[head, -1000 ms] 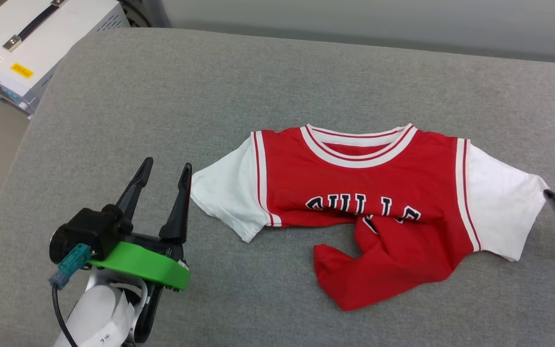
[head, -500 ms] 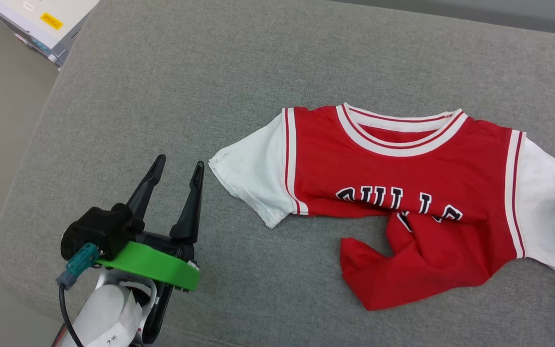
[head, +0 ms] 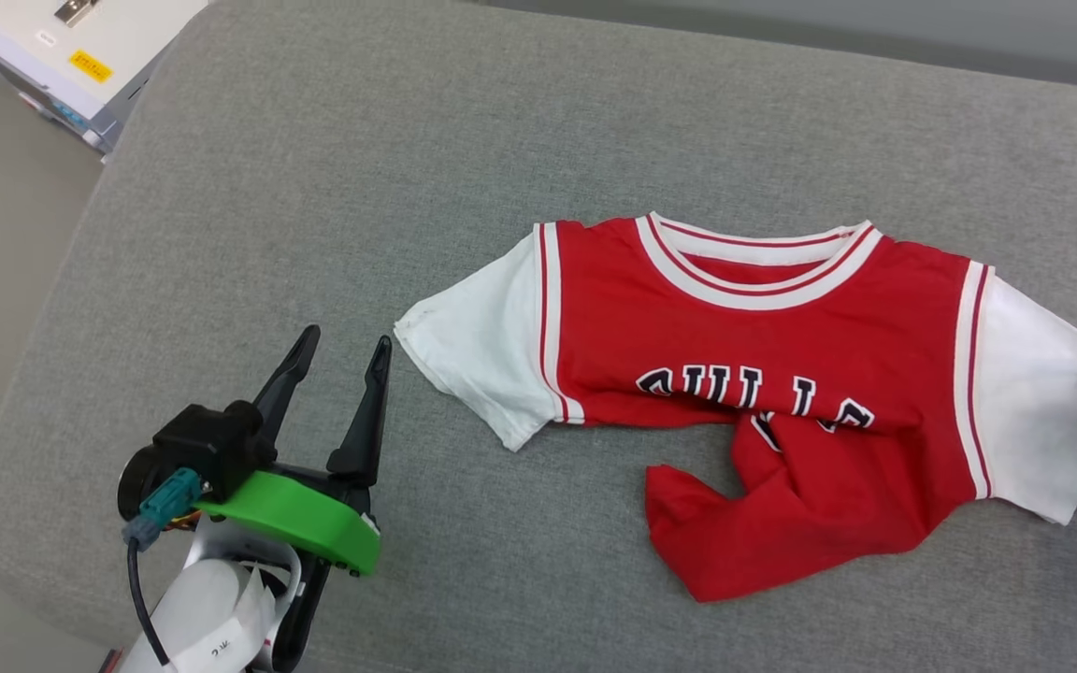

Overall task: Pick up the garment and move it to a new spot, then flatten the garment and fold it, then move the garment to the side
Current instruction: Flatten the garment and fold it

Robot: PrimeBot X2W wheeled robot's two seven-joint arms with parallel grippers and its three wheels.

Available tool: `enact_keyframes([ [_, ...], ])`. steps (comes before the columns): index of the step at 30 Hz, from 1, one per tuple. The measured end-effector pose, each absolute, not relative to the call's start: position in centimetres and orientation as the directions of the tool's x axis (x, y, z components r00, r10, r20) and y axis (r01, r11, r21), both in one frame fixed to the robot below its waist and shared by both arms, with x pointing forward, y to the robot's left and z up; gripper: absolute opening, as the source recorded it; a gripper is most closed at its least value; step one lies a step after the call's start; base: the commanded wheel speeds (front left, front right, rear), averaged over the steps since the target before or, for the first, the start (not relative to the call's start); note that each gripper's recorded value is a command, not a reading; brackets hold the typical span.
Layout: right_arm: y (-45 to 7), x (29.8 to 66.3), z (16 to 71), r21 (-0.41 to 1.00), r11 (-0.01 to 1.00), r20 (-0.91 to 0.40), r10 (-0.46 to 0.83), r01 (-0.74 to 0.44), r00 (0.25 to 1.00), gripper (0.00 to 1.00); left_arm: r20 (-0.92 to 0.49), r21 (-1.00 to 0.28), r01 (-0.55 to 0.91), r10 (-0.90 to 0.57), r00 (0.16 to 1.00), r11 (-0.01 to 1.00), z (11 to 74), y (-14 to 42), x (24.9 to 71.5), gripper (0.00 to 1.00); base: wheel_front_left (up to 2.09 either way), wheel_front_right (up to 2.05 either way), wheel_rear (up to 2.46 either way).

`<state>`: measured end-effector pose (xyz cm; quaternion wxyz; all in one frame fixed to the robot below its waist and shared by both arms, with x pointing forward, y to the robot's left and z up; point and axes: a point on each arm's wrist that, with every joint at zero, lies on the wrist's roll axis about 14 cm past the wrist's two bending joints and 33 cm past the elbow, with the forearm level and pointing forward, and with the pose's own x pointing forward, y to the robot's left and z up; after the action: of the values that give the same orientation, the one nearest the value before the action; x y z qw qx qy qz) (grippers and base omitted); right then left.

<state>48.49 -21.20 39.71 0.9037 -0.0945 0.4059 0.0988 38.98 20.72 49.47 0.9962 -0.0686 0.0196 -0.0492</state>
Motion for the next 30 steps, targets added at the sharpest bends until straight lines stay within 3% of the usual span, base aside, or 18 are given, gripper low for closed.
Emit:
enact_keyframes([
  [6,-21.9,47.9,43.3,-0.134,0.957,-0.658,0.107,-0.256,0.746,0.0,-0.082,-0.118,0.107,-0.117,0.99,0.987,49.1,20.5,39.5,1.0,0.0,0.0,0.0],
  [14,-22.2,46.5,47.1,-0.147,0.959,-0.561,0.122,-0.244,0.818,0.0,-0.313,-0.086,0.148,-0.168,0.935,0.985,45.2,20.1,41.1,1.0,0.0,0.0,0.0],
  [30,-22.1,45.6,44.8,-0.117,0.964,-0.602,0.122,-0.238,0.79,0.0,-0.646,-0.017,0.191,-0.156,0.747,0.982,38.5,20.8,44.8,1.0,0.0,0.0,0.0],
])
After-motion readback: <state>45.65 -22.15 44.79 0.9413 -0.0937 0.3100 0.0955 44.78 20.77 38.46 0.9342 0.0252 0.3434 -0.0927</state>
